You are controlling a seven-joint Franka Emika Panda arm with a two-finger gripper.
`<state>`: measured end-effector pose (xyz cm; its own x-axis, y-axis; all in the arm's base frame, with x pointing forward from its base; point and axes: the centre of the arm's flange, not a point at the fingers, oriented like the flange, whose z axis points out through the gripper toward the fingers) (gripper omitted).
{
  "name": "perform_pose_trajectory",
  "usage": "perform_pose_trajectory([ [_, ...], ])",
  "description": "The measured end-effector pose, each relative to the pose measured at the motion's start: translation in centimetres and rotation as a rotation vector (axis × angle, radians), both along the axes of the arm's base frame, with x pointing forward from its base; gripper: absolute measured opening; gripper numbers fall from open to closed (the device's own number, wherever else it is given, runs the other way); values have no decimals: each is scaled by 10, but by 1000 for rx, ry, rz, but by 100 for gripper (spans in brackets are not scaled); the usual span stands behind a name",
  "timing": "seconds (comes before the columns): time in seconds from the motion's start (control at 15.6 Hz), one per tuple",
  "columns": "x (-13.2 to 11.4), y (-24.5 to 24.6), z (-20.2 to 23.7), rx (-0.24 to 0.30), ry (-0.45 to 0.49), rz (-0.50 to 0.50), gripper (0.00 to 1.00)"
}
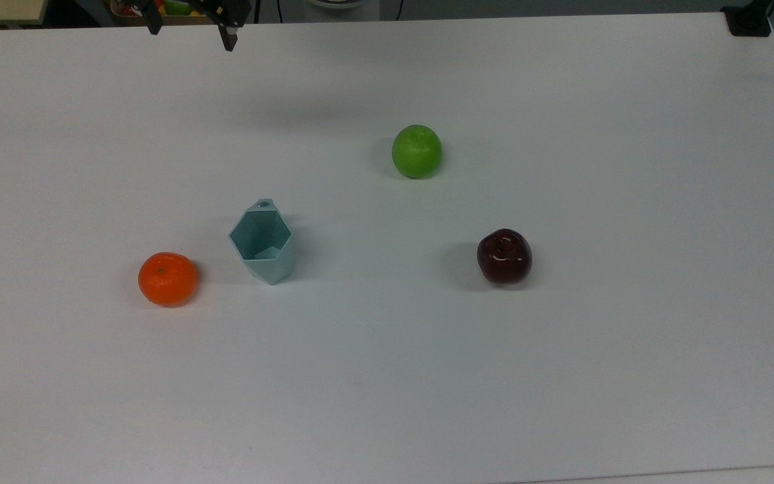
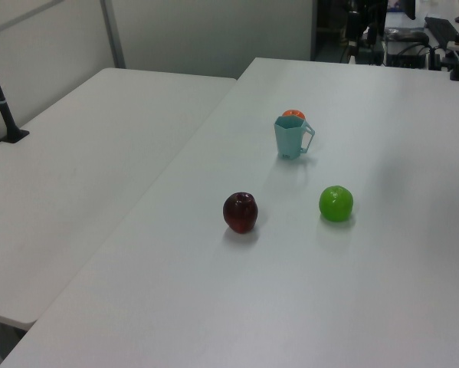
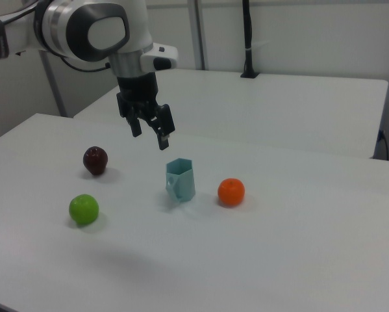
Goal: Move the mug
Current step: 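Lower the gripper toward the light-blue mug's rim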
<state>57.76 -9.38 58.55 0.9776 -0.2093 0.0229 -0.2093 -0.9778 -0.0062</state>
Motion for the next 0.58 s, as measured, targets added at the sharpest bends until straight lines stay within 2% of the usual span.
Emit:
perform_pose_trajectory([
  [0.32, 14, 0, -5, -11, -59, 3, 100],
  [0.58, 34, 13, -31, -15, -76, 26, 100],
])
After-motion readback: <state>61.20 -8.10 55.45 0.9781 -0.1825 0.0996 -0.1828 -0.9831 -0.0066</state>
